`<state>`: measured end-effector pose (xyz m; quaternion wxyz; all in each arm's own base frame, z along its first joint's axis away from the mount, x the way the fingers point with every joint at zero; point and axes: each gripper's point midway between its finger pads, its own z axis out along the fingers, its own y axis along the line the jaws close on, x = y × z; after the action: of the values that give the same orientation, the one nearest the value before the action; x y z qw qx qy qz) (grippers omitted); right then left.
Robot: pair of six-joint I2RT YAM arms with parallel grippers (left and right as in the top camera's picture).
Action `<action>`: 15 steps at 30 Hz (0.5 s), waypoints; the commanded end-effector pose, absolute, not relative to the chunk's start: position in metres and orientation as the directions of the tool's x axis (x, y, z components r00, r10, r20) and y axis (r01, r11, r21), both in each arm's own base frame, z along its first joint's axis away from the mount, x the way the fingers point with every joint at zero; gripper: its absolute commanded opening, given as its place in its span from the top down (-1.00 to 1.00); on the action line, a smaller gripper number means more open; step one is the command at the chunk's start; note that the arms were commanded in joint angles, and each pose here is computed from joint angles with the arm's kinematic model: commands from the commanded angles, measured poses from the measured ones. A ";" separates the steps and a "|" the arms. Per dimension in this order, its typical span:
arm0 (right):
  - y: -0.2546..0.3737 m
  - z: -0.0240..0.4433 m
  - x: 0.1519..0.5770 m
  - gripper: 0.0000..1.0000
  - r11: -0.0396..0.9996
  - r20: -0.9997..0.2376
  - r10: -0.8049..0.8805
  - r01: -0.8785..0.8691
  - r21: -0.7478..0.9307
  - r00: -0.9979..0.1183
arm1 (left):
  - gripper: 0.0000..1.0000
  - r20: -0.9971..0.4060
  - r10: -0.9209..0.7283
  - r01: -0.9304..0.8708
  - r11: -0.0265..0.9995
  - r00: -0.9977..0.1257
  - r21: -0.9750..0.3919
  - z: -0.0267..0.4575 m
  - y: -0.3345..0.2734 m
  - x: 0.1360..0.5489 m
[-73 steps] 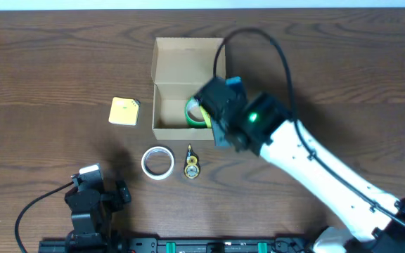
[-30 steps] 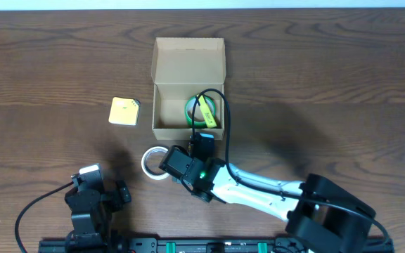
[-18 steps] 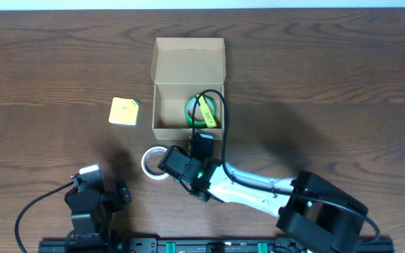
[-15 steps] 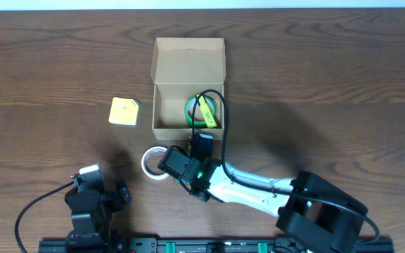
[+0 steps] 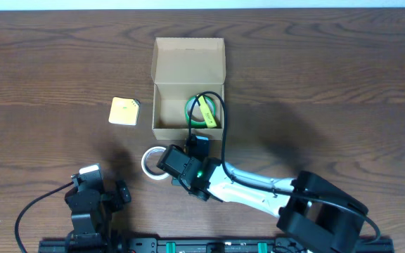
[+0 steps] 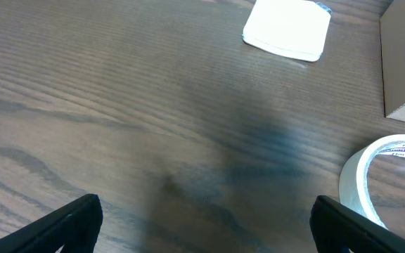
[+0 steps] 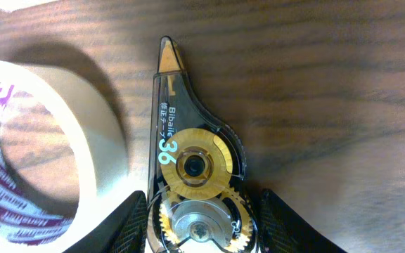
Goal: Pack container
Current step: 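Move the right gripper to the correction tape dispenser and grasp it, then carry the correction tape into the box and release it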
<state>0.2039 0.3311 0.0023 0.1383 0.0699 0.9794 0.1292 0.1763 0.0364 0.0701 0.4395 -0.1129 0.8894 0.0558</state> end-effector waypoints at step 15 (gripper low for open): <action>0.356 0.097 0.191 0.49 0.880 -0.261 0.039 -0.090 0.466 -0.965 | -0.91 -0.774 -0.170 -0.268 0.964 -0.610 -0.001 0.059 0.038 0.172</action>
<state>0.1826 0.3495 0.0650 0.1053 -0.0024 0.9715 0.2126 0.1763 0.0364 0.0701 0.4395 -0.1129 0.8894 0.0558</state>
